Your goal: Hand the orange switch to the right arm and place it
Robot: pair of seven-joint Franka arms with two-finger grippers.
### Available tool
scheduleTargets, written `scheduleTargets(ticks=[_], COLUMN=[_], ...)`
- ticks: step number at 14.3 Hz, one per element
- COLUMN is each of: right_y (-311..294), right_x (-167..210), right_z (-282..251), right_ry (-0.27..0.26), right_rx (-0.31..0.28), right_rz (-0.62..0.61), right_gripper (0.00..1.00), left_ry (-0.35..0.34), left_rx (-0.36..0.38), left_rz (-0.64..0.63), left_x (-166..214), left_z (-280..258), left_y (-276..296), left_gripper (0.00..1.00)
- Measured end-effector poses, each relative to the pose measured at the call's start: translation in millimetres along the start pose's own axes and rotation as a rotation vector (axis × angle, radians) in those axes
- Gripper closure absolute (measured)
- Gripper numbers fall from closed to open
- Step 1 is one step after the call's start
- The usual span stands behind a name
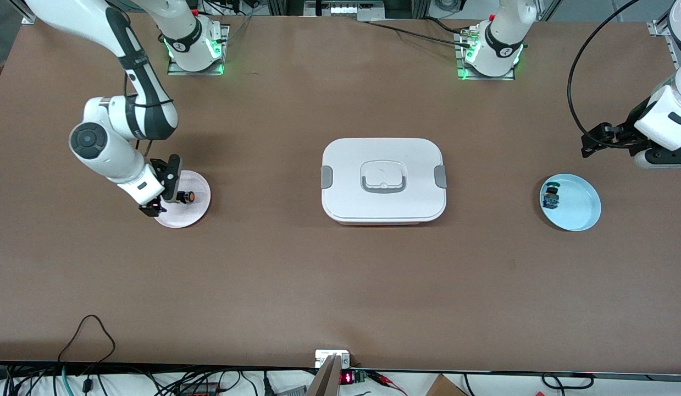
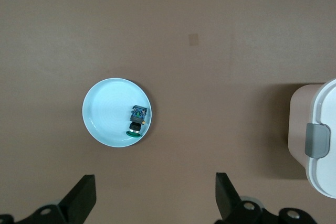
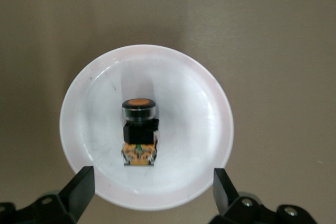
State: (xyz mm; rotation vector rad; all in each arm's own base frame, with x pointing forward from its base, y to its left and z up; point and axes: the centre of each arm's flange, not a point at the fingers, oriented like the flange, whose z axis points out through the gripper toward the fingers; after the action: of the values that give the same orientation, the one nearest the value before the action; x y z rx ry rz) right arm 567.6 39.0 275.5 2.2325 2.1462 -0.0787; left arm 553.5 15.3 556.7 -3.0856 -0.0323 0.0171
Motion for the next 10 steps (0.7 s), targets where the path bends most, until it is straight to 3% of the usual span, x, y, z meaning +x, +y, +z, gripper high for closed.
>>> scheduleTargets(ticks=[5, 7, 10], right_y=[42, 52, 60], right_x=[-1, -7, -19], right_z=[-96, -122, -146], right_ry=[0.099, 0.147, 0.174], right_rx=[-0.008, -0.012, 0.001], right_rz=[0.105, 0.211, 0.427], right_gripper=[0.00, 0.00, 0.00], left_ry=[0.001, -0.001, -0.001], left_rx=[-0.002, -0.002, -0.003], left_rz=[-0.007, -0.008, -0.022], left_x=[0, 0, 0], left_z=[-1, 0, -2], left_y=[1, 1, 0], left_gripper=[0.00, 0.00, 0.00])
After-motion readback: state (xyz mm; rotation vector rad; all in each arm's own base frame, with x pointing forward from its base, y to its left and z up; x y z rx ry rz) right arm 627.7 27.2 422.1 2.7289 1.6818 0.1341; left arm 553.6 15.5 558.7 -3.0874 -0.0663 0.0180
